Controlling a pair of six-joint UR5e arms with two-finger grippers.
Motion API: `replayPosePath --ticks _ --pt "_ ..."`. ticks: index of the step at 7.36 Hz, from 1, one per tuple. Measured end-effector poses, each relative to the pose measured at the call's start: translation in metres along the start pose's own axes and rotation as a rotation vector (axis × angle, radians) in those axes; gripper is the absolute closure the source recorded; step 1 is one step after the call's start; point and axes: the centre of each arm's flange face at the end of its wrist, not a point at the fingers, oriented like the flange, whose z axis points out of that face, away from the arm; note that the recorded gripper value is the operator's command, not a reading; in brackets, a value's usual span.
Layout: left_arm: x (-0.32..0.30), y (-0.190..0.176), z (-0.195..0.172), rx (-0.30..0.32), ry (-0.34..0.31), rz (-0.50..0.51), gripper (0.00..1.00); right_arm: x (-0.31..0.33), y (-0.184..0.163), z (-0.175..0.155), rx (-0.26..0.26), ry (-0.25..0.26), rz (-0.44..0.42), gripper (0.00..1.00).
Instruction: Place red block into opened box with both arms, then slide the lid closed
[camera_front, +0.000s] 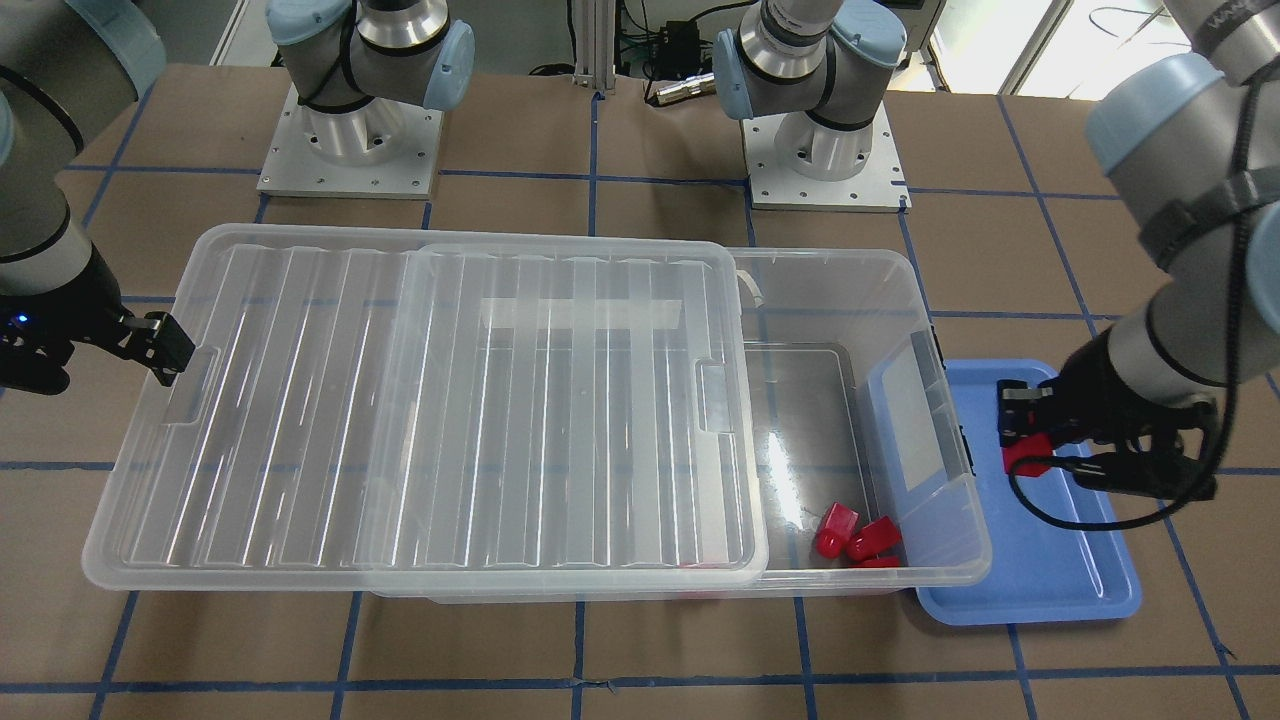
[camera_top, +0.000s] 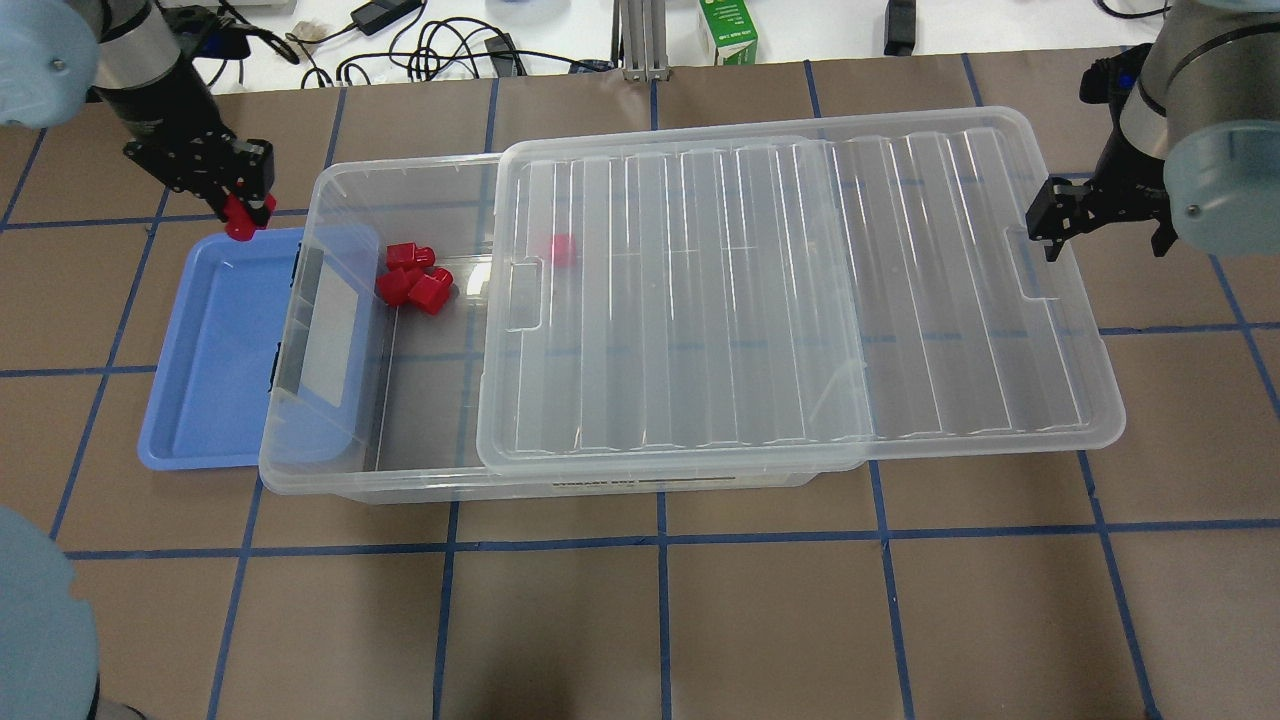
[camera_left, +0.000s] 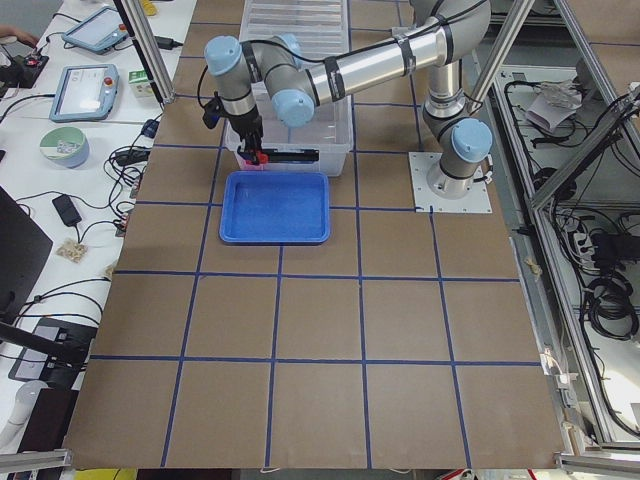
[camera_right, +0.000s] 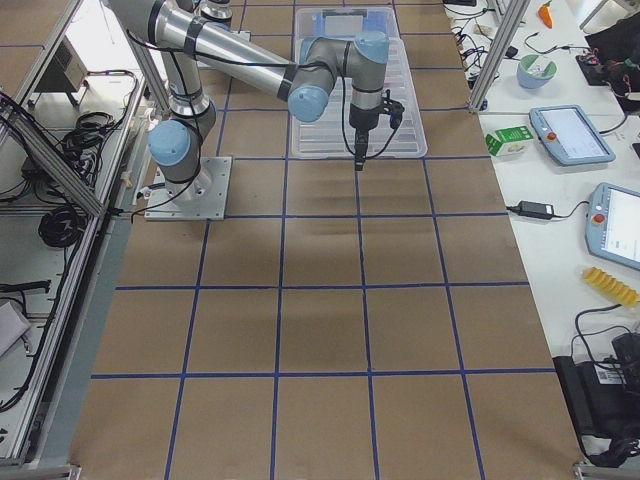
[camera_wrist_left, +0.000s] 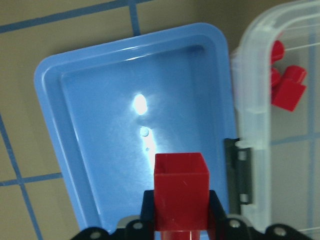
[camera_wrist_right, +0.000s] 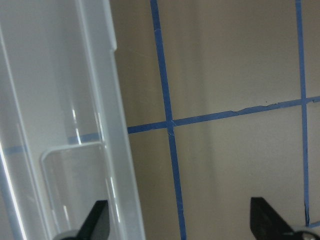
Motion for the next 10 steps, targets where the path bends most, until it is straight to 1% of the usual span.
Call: replayPosePath --ticks 1,2,3,4,5,6,7,8,10 --pt "0.036 0.007 0.001 -0.009 -0.001 -0.022 1.0 -0.004 0.006 -0.025 0.034 -0.039 0.002 0.0" --pt "0.057 0.016 0.01 -0.026 0.005 -0.048 1.0 -0.009 0.015 -0.059 0.047 -0.091 0.001 0.0" --pt "0.072 0.025 0.021 -0.041 0.016 -0.065 1.0 -0.015 0.027 -0.099 0.032 -0.148 -0.006 0.0" --pt "0.084 0.03 0.035 -0.042 0.028 -0.077 1.0 -0.026 0.037 -0.131 0.003 -0.187 -0.011 0.0" --pt "0.095 0.033 0.051 -0.034 0.038 -0.093 1.0 -0.046 0.043 -0.154 -0.008 -0.206 0.003 0.0" --pt "0.103 0.038 0.069 -0.028 0.043 -0.105 1.0 -0.076 0.05 -0.171 0.008 -0.212 0.029 0.0" --pt "0.11 0.043 0.086 -0.021 0.044 -0.117 1.0 -0.106 0.058 -0.182 0.031 -0.213 0.031 0.0" --pt "0.116 0.049 0.103 -0.017 0.043 -0.129 1.0 -0.125 0.064 -0.186 0.043 -0.215 0.017 0.0" --pt "0.123 0.059 0.131 -0.002 0.041 -0.142 1.0 -0.135 0.067 -0.186 0.05 -0.205 0.0 0.0"
